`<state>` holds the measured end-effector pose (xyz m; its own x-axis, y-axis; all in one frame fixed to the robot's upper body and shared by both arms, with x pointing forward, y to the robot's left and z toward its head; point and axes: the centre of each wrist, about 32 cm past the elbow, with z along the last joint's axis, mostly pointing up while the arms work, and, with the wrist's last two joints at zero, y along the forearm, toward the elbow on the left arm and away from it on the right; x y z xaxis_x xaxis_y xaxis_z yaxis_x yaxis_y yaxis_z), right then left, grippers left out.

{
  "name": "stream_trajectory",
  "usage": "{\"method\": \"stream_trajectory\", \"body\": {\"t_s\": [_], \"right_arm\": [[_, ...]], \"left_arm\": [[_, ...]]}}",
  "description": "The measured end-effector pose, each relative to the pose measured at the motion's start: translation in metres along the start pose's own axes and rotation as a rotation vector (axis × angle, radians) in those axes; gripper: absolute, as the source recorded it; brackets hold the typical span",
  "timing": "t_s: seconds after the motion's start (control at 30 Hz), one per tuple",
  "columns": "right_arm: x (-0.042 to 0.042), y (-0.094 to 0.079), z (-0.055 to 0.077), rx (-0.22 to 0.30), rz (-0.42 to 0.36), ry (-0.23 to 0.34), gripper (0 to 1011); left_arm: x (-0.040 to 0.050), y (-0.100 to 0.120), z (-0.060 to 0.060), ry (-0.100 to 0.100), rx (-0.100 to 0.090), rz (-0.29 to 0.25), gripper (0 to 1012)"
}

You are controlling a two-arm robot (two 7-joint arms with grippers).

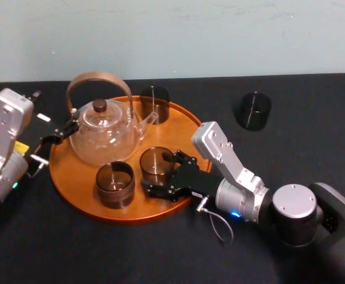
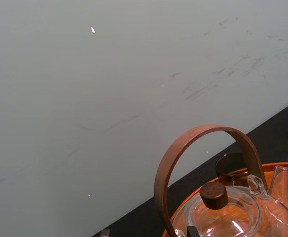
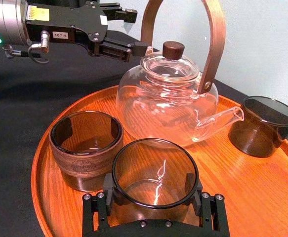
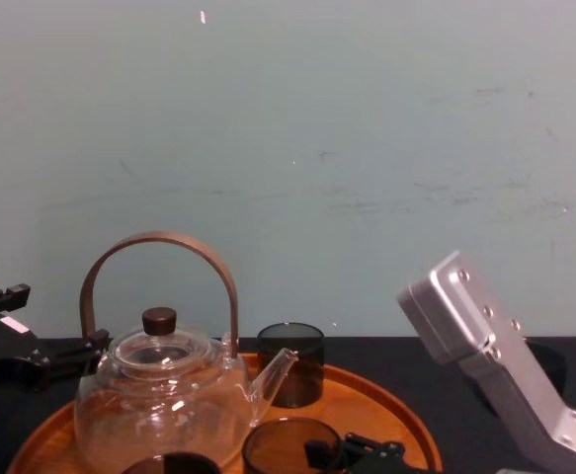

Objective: Pick up the glass from the table and place it on the tray.

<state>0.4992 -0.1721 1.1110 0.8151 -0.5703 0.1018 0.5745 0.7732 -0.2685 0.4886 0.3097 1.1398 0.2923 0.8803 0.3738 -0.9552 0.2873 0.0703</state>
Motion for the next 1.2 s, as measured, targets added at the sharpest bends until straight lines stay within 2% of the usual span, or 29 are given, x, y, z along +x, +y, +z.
{"method": "stream_trajectory", "body": {"t_s": [0.5,0.63,0.93,1.2], "right_arm": [[0.0003,-0.0005,0.0001,0.0,-0.001,-0.001,912],[0.0004,-0.0005,0.0002,0.0,0.0,-0.001,1000],[0.0004,-0.0007,0.0003,0.0,0.0,-0.002,1002],[0.0008,-0.0036,-0.0005,-0.004,0.013,0.026,1002]], "left_arm": [[0.0,0.0,0.0,0.0,0.0,0.0,1010],[0.0,0.0,0.0,0.0,0.0,0.0,1010],[0.0,0.0,0.0,0.0,0.0,0.0,1010],[0.0,0.0,0.0,0.0,0.0,0.0,1009]]}}
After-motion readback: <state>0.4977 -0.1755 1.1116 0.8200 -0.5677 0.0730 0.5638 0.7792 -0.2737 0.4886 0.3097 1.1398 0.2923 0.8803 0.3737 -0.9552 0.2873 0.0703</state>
